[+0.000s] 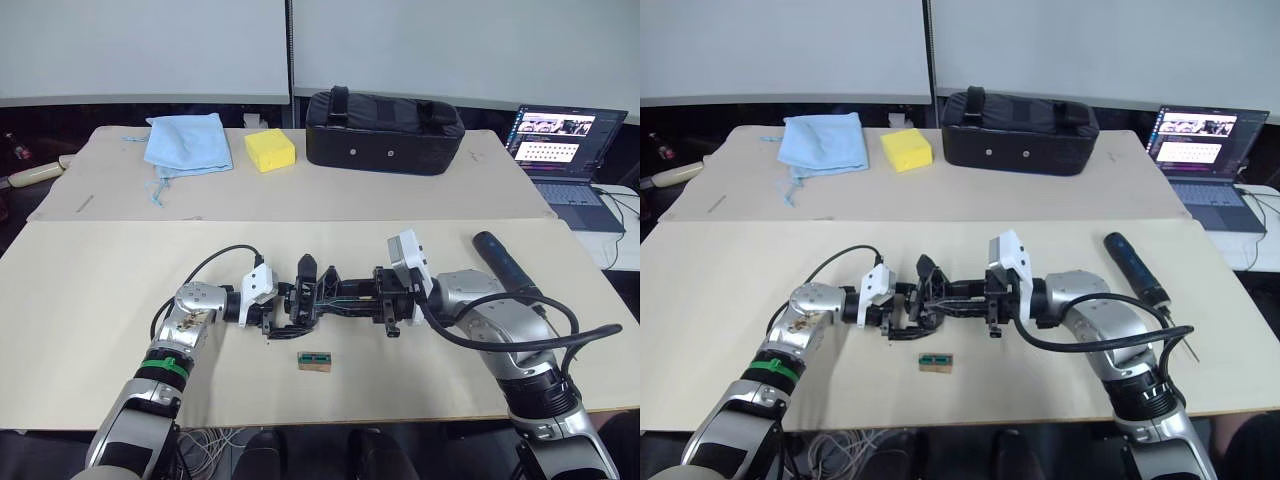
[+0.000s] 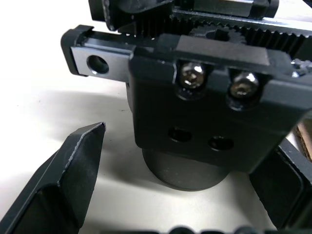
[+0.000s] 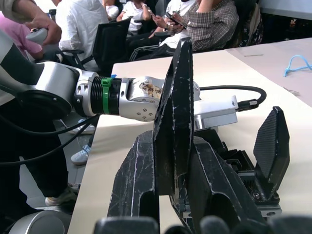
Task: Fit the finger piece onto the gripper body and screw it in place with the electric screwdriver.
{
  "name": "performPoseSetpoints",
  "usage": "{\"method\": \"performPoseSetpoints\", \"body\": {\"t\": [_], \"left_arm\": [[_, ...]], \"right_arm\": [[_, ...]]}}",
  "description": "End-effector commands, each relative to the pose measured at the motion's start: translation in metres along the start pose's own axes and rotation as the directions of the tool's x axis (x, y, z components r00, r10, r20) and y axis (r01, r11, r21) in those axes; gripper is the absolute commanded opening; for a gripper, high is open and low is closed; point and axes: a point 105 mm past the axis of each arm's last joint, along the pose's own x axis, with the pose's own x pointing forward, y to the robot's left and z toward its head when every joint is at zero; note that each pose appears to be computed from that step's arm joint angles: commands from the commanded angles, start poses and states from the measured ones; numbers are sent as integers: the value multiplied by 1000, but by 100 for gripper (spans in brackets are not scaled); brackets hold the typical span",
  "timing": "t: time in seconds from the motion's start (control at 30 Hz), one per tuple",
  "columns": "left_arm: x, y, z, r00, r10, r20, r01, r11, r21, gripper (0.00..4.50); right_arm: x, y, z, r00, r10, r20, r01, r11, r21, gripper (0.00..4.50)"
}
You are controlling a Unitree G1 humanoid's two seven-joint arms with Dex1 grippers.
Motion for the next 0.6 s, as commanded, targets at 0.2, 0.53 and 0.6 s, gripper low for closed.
{"method": "performPoseSetpoints", "body": {"t": [0.2, 0.53, 0.6], "left_arm": [[2, -3, -1, 1000, -15, 0, 15, 1000, 20, 228], [6, -9, 0, 999, -43, 4, 43, 999, 24, 228], [7, -11, -1, 998, -65, -9, 65, 998, 2, 228]], "right_arm": [[8, -2, 5, 1000, -8, 26, 10, 997, -80, 39], [34, -19, -10, 999, -41, 15, 43, 983, -177, 39], [37, -19, -12, 999, -31, 10, 32, 985, -171, 39]]}}
